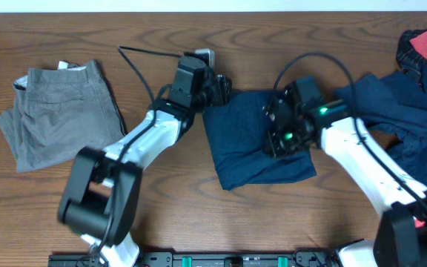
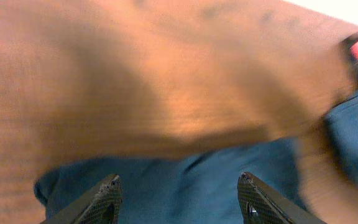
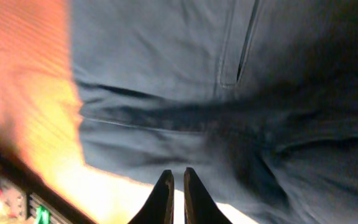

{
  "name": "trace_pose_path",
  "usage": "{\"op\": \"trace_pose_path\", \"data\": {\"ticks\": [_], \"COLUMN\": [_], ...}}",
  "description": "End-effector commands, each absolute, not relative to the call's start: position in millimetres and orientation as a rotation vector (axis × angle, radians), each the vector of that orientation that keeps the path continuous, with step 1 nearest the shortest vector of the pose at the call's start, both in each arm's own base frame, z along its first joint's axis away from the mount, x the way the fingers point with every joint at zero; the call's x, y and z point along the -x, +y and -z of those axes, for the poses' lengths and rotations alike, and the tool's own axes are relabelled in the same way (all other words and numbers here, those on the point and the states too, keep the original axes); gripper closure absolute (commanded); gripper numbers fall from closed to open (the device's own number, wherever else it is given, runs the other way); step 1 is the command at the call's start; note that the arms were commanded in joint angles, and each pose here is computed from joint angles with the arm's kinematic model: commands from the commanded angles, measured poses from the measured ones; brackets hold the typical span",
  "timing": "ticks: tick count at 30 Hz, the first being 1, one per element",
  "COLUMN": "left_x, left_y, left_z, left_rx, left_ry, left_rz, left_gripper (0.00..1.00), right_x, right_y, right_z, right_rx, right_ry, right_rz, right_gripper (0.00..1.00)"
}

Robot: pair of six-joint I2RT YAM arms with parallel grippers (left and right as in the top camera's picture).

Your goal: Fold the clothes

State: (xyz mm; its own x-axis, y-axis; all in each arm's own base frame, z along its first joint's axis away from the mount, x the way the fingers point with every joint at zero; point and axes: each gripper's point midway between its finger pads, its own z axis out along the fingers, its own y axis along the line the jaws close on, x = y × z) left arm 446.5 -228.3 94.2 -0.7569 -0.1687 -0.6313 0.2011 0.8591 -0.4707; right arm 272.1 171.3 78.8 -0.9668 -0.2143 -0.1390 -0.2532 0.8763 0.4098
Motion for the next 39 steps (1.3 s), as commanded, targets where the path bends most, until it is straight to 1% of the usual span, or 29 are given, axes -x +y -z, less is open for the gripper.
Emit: {"op": "trace_pose_path", "data": {"ticks": [1,3,7,11,13,16,18,20,22,25,26,27,28,31,34,36,39], "left_x": [-442,-429,-397,-348,-316,-279,-263,-257,-259,-278,-286,-296,-305,-333,-356,-367,-382], "left_y": [-233,-234,-221,-201,-190,-184,-186,-192,-194,-194,-191,-187,-184,-181,-189,-192,-191], "left_z": [-55,-34,-7,13,18,19,13,3,-11,-37,-44,-53,-61,-80,-87,-84,-66], "left_rx": [-0.054,-0.061,-0.036,0.012,0.039,0.077,0.095,0.094,0.080,0.041,0.033,0.025,0.021,-0.002,-0.138,-0.196,-0.203], "left_ry": [2.421,2.504,2.687,2.929,3.073,3.232,3.295,3.305,3.270,3.138,3.089,3.027,2.973,2.819,2.701,2.657,2.645], "left_rz": [0.690,0.709,0.653,0.561,0.523,0.530,0.582,0.650,0.686,0.679,0.650,0.611,0.577,0.521,0.526,0.522,0.512], "left_gripper": [0.39,0.39,0.40,0.44,0.44,0.45,0.44,0.39,0.36,0.33,0.29,0.06,0.02,0.02,0.02,0.02,0.02], "right_x": [-249,-236,-214,-216,-229,-259,-287,-310,-325,-331,-330,-328,-326,-322,-318,-315,-309], "right_y": [165,155,124,99,86,64,58,60,66,69,69,70,71,70,69,69,68], "right_z": [-44,-28,-1,11,11,10,5,-2,-10,-13,-13,-12,-12,-10,-8,-7,-6], "right_rx": [0.197,0.117,-0.027,-0.081,-0.130,-0.220,-0.236,-0.182,-0.129,-0.116,-0.113,-0.110,-0.107,-0.108,-0.111,-0.113,-0.116], "right_ry": [3.077,3.133,3.218,3.200,3.154,3.038,2.936,2.851,2.792,2.770,2.773,2.781,2.788,2.808,2.825,2.840,2.863], "right_rz": [-0.629,-0.580,-0.360,-0.208,-0.152,-0.084,-0.130,-0.199,-0.251,-0.262,-0.262,-0.261,-0.260,-0.257,-0.253,-0.250,-0.245], "right_gripper": [0.94,0.94,0.92,0.85,0.83,0.81,0.81,0.81,0.80,0.79,0.79,0.77,0.75,0.74,0.73,0.73,0.73]}}
